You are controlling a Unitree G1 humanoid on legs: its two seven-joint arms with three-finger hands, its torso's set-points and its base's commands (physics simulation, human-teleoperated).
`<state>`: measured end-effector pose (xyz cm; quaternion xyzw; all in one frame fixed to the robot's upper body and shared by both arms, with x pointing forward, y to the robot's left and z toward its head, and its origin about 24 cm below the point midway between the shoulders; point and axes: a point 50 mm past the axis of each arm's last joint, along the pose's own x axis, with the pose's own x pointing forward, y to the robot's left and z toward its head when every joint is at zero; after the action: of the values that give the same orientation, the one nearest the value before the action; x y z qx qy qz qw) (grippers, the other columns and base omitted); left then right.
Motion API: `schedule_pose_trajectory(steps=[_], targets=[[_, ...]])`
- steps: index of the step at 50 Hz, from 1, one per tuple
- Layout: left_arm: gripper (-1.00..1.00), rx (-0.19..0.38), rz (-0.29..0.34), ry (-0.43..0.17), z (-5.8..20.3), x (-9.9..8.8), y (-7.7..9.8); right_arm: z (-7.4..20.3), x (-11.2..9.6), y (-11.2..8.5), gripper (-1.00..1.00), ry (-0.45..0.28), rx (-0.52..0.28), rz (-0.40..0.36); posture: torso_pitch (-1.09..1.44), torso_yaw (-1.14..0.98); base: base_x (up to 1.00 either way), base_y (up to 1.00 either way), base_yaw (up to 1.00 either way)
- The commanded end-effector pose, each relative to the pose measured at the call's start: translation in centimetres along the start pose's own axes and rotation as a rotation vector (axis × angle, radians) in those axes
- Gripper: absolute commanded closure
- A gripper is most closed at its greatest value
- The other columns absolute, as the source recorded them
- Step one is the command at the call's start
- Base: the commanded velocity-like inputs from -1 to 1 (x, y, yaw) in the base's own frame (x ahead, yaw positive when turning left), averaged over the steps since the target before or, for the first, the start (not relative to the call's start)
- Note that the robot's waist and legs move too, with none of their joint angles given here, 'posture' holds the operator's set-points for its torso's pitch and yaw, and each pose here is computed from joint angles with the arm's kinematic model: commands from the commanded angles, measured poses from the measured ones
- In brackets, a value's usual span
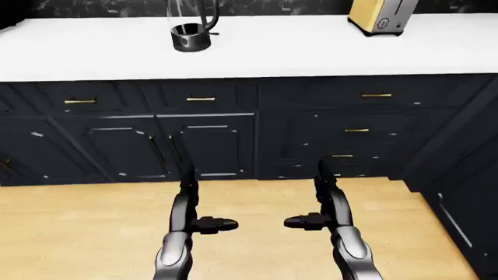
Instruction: Press down the lever to turn on the electric kettle.
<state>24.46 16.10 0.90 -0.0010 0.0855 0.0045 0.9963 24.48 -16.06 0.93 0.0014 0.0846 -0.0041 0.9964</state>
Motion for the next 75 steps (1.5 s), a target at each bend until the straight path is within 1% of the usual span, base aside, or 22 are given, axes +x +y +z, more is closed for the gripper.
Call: schedule_pose_trajectory(steps=[1,4,7,12,17,21,24,28,35,37,40,45,50,55,57,59,60,61,62,67,70,75], targets=[[-1.0,0.013,0.001,-0.199,3.7,0.2,0.2,3.4,0.2,0.1,-1.0,-0.164,-0.011,0.019,0.0,0.0,0.0,0.0,0.0],[-1.0,0.019,-0.011,-0.199,3.7,0.1,0.2,3.3,0.2,0.1,-1.0,-0.157,-0.013,0.026,0.0,0.0,0.0,0.0,0.0],[-1.0,0.007,-0.016,-0.185,3.8,0.1,0.2,3.3,0.3,0.0,-1.0,-0.155,-0.012,0.027,0.0,0.0,0.0,0.0,0.0],[-1.0,0.026,-0.017,-0.206,4.0,0.2,0.4,3.3,0.3,-0.1,-1.0,-0.15,-0.014,0.036,0.0,0.0,0.0,0.0,0.0],[-1.0,0.0,-0.019,-0.211,4.3,0.2,0.5,3.4,0.5,-0.3,-1.0,-0.147,-0.004,0.039,0.0,0.0,0.0,0.0,0.0],[-1.0,-0.003,-0.011,-0.213,4.4,0.3,0.8,3.5,0.6,-0.5,-1.0,-0.145,-0.005,0.043,0.0,0.0,0.0,0.0,0.0],[-1.0,-0.003,0.002,-0.222,4.7,0.4,1.2,3.8,0.8,-0.8,-1.0,-0.148,-0.004,0.042,0.0,0.0,0.0,0.0,0.0],[-1.0,-0.002,0.023,-0.239,5.5,0.7,1.9,4.6,1.0,-1.4,-1.0,-0.173,-0.017,0.037,0.0,0.0,0.0,0.0,0.0],[-1.0,0.02,0.052,-0.282,6.5,1.0,3.3,6.2,1.4,-2.9,-1.0,-0.211,-0.011,0.016,0.0,0.0,0.0,0.0,0.0],[-1.0,0.025,0.061,-0.292,6.8,1.2,3.7,6.5,1.4,-3.2,-1.0,-0.221,-0.022,0.009,0.0,0.0,0.0,0.0,0.0],[-1.0,0.031,0.079,-0.311,7.7,1.3,4.5,7.4,1.5,-3.7,-1.0,-0.236,-0.024,-0.003,0.0,0.0,0.0,0.0,0.0],[-1.0,0.027,0.126,-0.349,9.8,1.4,5.9,8.6,1.5,-3.9,-1.0,-0.257,-0.017,0.002,0.0,0.0,0.0,0.0,0.0],[-1.0,0.015,0.155,-0.386,11.9,1.2,6.8,9.9,1.5,-4.4,-1.0,-0.275,-0.01,0.005,0.0,0.0,0.0,0.0,0.0],[-1.0,0.016,0.171,-0.403,12.9,1.0,7.5,11.5,1.3,-5.0,-1.0,-0.297,-0.004,-0.004,0.0,0.0,0.0,0.0,0.0],[-1.0,0.009,0.173,-0.429,13.8,0.9,7.7,12.4,1.2,-5.4,-1.0,-0.313,-0.003,-0.008,0.0,0.0,0.0,0.0,0.0],[-1.0,0.016,0.186,-0.463,14.7,0.5,7.9,13.3,1.0,-5.6,-1.0,-0.332,-0.003,-0.01,0.0,0.0,0.0,0.0,0.0],[-1.0,0.018,0.188,-0.468,14.9,0.4,8.0,13.6,0.9,-5.6,-1.0,-0.338,-0.004,-0.01,0.0,0.0,0.0,0.0,0.0],[-1.0,0.025,0.193,-0.485,15.3,0.3,8.1,14.0,0.7,-5.7,-1.0,-0.344,-0.005,-0.011,0.0,0.0,0.0,0.0,0.0],[-1.0,0.025,0.201,-0.521,15.8,0.0,8.2,14.4,0.6,-5.7,-1.0,-0.352,-0.004,-0.011,0.0,0.0,0.0,0.0,0.0],[-1.0,0.029,0.209,-0.541,17.3,-0.5,8.8,16.1,0.4,-6.3,-1.0,-0.393,-0.011,-0.024,0.0,0.0,0.0,0.0,0.0],[-1.0,0.013,0.203,-0.529,18.0,-0.2,9.2,17.4,0.5,-6.6,-1.0,-0.41,-0.02,-0.03,0.0,0.0,0.0,0.0,0.0],[-1.0,-0.001,0.197,-0.572,20.0,-0.5,9.5,19.5,0.3,-6.5,-1.0,-0.461,-0.043,-0.026,0.0,0.0,0.0,0.0,0.0]])
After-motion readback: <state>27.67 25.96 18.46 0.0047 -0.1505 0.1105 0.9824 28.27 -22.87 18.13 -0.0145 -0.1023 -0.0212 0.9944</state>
